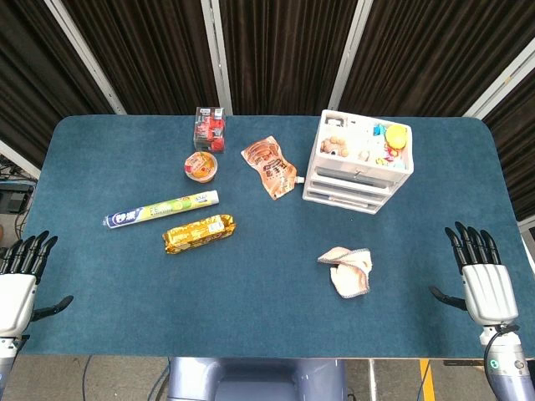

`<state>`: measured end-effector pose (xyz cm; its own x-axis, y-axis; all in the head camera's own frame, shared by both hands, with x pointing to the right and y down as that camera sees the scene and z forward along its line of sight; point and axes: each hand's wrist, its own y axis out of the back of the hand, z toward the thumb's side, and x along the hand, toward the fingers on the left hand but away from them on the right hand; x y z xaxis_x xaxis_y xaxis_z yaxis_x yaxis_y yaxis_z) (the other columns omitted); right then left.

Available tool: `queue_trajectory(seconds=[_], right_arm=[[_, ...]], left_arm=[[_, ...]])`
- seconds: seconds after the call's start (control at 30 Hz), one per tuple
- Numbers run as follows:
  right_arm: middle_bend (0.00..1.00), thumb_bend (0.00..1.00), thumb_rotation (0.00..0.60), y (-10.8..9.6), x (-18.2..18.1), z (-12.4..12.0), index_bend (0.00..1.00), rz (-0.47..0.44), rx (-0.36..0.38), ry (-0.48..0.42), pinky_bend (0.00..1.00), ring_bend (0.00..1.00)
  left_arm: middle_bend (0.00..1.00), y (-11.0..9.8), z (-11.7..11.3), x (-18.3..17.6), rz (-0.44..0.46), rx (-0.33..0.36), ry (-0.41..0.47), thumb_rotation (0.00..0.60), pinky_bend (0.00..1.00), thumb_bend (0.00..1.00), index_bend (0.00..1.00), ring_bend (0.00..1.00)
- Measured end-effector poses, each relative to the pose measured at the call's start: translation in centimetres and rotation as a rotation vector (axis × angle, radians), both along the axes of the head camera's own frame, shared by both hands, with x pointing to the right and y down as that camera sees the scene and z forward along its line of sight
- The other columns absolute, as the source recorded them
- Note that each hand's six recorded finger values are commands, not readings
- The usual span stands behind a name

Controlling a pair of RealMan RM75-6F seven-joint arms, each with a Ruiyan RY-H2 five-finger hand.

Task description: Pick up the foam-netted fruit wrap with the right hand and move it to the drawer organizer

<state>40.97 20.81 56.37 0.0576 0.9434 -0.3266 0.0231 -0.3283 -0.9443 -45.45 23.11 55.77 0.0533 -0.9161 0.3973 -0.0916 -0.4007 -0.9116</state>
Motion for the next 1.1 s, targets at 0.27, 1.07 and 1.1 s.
queue_trajectory(seconds=[0.27, 1.07, 1.1], right_arm=[[0.22, 0.04, 0.6, 0.2, -1.1, 0.0, 0.06, -0.01, -0.018, -0.036, 0.4, 0.2], [0.73, 0.04, 0.6, 1.6, -12.4, 6.7, 0.09, -0.162, -0.29, 0.04, 0.85, 0.74], [0.73, 0.04, 0.6, 1.6, -12.6, 7.1, 0.09, -0.16, -0.296, 0.046, 0.85, 0.74]], left_arm=[[0.0, 0.0, -0.2, -0.1, -0.005, 0.008, 0.006, 0.6, 0.0, 0.0, 0.0, 0.0], [0.0, -0.2, -0.1, -0.4, -0.019, -0.01, 0.017, 0.6, 0.0, 0.0, 0.0, 0.0], [0.0, -0.2, -0.1, -0.4, -0.019, -0.01, 0.017, 0.6, 0.0, 0.0, 0.0, 0.0]])
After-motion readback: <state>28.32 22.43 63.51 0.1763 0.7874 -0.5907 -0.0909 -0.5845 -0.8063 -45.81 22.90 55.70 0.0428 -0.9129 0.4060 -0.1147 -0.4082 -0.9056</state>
